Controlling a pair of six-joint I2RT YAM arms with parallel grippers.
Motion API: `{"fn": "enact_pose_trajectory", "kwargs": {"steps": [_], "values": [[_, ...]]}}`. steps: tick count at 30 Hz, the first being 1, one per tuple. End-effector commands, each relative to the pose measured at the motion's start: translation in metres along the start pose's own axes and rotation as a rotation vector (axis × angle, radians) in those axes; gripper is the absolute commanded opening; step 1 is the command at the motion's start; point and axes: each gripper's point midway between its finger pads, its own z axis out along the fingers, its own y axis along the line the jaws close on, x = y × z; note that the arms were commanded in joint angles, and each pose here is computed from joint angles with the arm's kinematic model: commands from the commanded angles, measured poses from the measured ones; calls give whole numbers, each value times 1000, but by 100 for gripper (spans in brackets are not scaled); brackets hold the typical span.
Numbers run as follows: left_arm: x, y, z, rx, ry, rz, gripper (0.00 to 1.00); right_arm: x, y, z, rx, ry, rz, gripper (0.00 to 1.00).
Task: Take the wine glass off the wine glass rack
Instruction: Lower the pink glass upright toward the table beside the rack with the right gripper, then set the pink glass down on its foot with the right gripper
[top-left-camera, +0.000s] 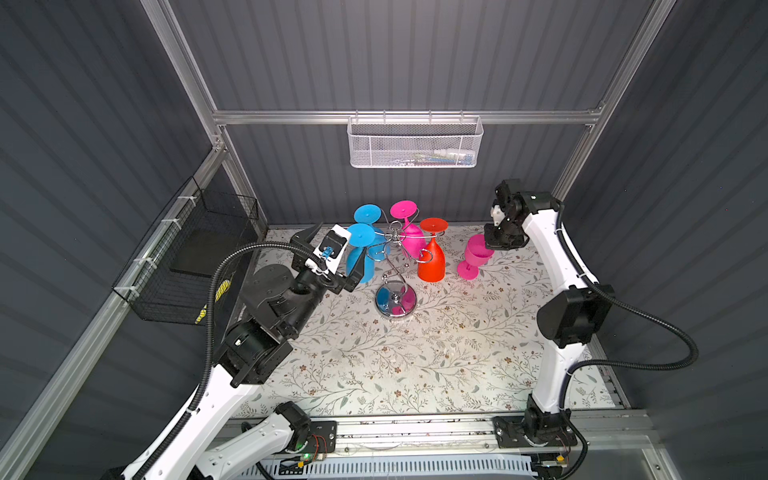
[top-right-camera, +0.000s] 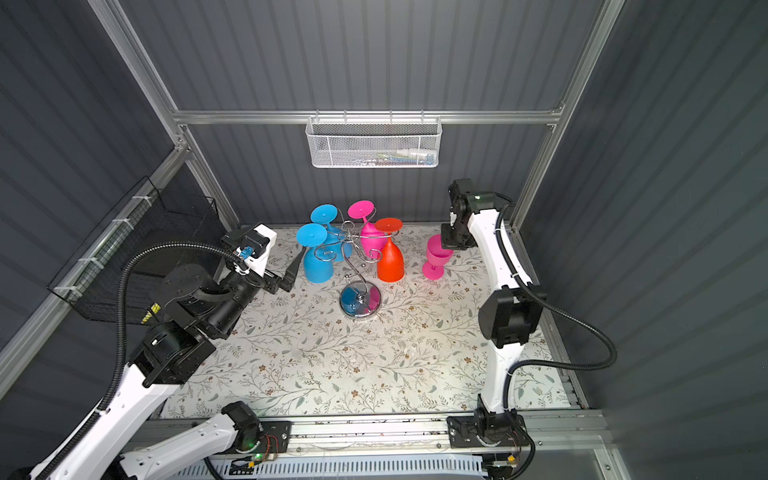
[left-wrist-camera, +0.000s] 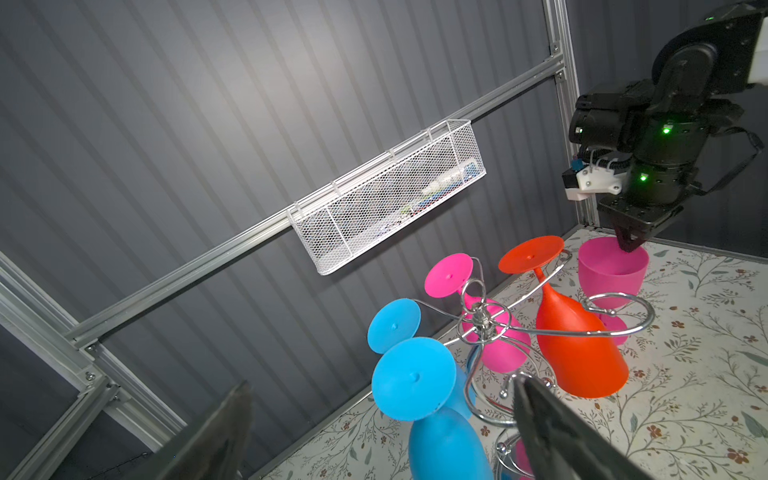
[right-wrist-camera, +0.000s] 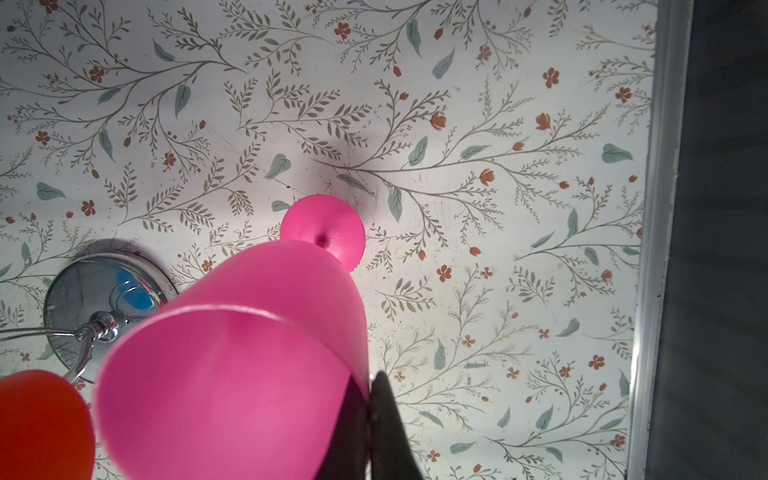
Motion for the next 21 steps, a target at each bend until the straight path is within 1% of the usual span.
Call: {"fn": "enact_pose_trajectory", "kwargs": {"steps": [1, 21], "values": [[3, 0, -2, -5, 10, -33, 100, 10, 1, 4, -2, 61, -19, 0], [6, -4, 0, 12, 14, -56, 100, 21, 11, 29, 39, 132, -62, 0]]}}
